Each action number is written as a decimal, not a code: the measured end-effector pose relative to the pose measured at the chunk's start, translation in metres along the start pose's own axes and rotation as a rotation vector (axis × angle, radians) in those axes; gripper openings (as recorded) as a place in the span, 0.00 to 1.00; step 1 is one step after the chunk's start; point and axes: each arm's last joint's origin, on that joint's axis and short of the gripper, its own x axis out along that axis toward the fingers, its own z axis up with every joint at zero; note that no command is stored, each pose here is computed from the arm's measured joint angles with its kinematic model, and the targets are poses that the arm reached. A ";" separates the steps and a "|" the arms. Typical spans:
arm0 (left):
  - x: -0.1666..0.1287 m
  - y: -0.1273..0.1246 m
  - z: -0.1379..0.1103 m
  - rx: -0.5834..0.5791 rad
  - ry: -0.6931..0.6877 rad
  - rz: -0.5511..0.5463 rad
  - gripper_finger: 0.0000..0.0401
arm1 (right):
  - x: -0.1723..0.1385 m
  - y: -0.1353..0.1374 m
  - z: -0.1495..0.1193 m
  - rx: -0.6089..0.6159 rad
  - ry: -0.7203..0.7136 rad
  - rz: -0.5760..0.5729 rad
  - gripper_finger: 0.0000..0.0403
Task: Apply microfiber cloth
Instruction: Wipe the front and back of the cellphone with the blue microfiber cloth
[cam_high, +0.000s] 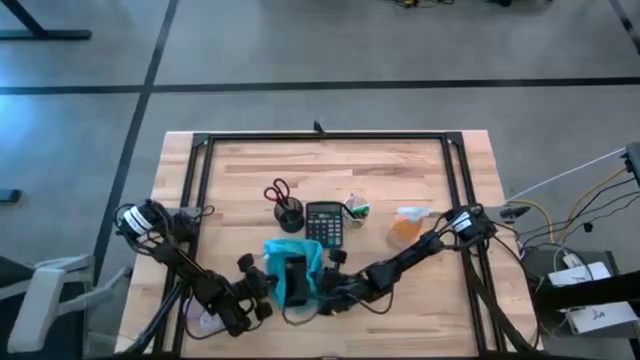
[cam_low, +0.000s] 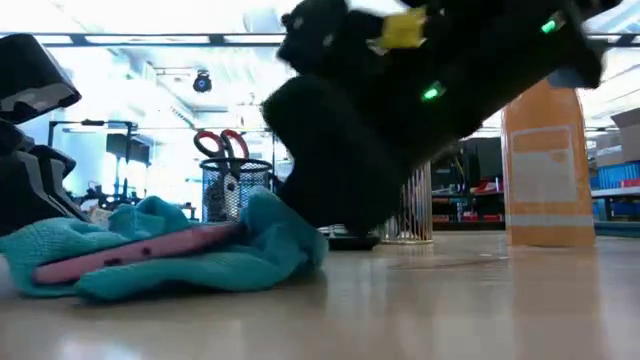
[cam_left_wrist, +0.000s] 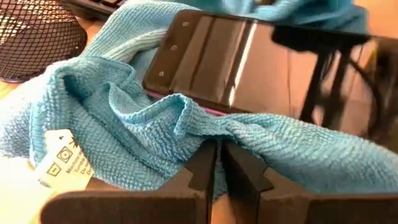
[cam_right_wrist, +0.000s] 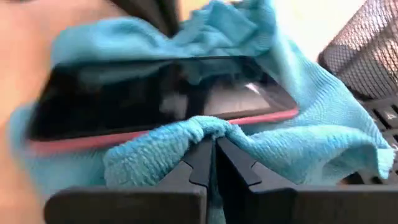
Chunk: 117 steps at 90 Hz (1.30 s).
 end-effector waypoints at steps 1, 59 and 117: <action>-0.001 0.000 0.001 0.006 0.003 -0.005 0.05 | -0.001 0.000 0.001 -0.005 -0.003 0.002 0.00; 0.017 0.017 0.045 0.092 -0.042 0.072 0.05 | 0.042 -0.002 0.009 0.070 -0.165 0.353 0.00; 0.057 0.041 0.041 0.096 0.155 0.101 0.05 | 0.091 0.014 0.008 0.030 -0.163 0.569 0.00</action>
